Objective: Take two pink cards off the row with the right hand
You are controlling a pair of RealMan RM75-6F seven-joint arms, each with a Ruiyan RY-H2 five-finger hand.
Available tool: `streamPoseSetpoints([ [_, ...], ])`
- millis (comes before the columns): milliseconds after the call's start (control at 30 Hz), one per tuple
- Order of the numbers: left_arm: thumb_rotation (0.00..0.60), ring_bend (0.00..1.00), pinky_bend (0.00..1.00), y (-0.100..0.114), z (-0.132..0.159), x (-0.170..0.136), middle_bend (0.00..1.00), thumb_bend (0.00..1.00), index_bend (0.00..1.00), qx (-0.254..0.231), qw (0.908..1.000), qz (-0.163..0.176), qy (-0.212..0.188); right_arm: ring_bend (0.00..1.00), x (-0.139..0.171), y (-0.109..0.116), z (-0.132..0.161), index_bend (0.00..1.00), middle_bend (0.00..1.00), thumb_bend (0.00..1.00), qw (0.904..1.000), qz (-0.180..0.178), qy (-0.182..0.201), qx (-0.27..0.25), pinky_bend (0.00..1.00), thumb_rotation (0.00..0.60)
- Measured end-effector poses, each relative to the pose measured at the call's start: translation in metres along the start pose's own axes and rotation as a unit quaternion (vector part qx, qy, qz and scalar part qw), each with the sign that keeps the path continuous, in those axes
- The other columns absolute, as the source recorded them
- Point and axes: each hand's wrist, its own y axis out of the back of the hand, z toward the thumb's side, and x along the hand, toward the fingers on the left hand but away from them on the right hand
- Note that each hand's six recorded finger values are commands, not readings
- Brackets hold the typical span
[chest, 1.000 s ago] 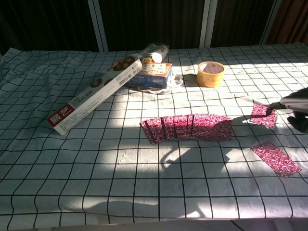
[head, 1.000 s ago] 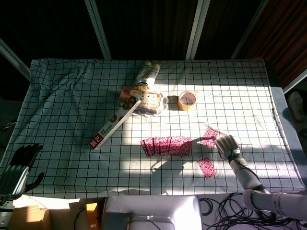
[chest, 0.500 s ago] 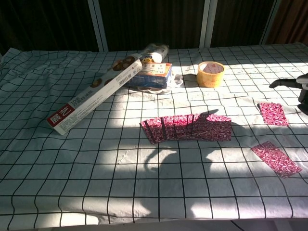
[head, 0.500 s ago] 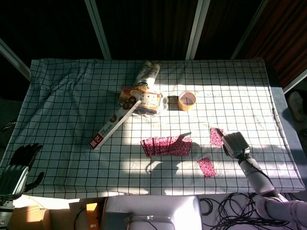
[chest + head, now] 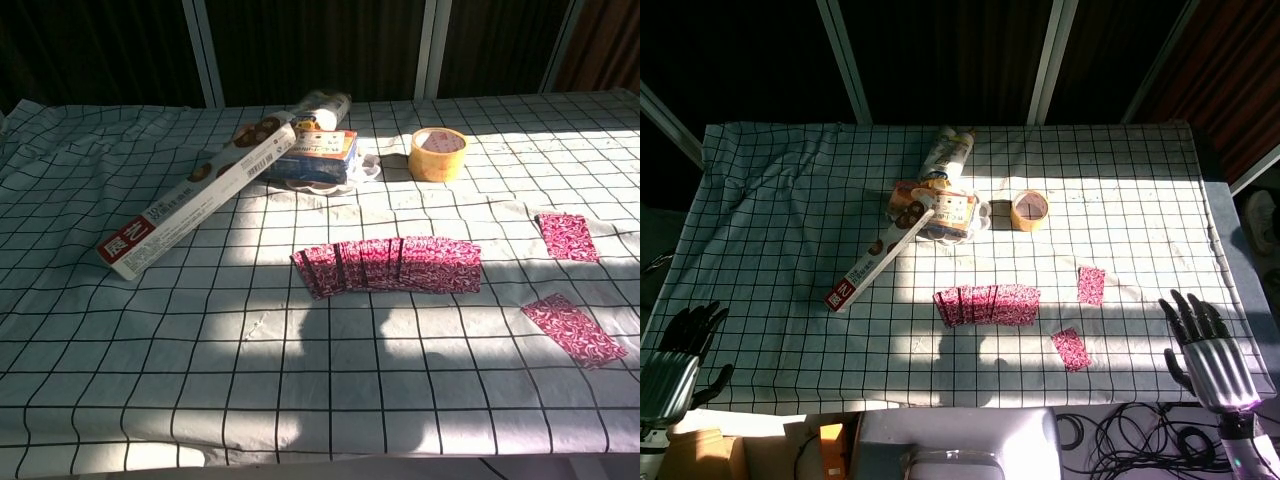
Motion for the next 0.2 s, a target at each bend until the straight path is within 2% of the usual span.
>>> streamPoseSetpoints([
  [200, 0.600, 0.00, 0.00, -0.0014, -0.0003, 0.0008, 0.02, 0.37, 0.00, 0.001, 1.0000, -0.004, 0.001, 0.00, 0.0074, -0.0041, -0.0004, 0.00, 0.00, 0.42, 0.9999, -0.007, -0.001, -0.010, 0.07, 0.600],
])
